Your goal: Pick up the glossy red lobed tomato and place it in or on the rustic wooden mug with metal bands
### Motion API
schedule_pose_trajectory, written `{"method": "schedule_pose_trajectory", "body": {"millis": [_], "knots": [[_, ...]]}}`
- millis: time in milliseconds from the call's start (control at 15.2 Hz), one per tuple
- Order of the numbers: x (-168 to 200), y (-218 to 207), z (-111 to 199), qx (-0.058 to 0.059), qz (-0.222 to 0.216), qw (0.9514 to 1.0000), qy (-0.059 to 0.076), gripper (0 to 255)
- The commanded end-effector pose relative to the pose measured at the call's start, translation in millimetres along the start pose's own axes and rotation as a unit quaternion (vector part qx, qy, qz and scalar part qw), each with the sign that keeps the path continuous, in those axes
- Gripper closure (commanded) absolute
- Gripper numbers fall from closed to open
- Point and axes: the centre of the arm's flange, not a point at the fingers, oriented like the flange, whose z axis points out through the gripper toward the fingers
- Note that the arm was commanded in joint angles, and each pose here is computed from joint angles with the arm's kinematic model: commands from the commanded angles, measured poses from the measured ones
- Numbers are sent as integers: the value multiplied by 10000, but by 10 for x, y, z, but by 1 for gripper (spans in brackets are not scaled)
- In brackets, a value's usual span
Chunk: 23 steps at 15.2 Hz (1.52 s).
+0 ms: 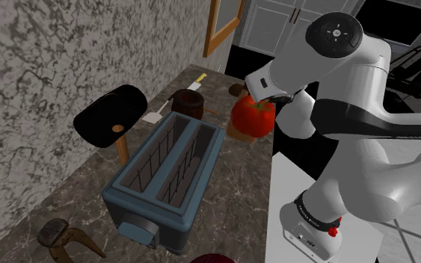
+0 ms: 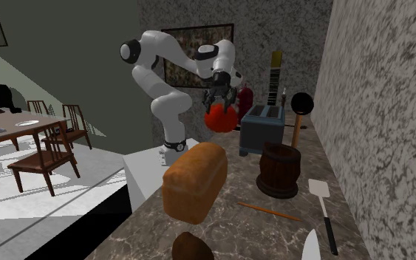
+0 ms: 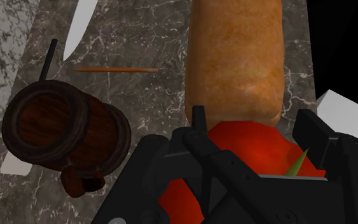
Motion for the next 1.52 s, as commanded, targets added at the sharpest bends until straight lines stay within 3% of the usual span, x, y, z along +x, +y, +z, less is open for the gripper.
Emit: {"method": "schedule_pose_trajectory", "body": {"millis": [0,660,1452], "knots": [[-79,16,-88,0,0,10000,1,255],[-433,80,-469,0,0,10000,1,255],[-853,1579,-177,0,0,10000,1,255]]}}
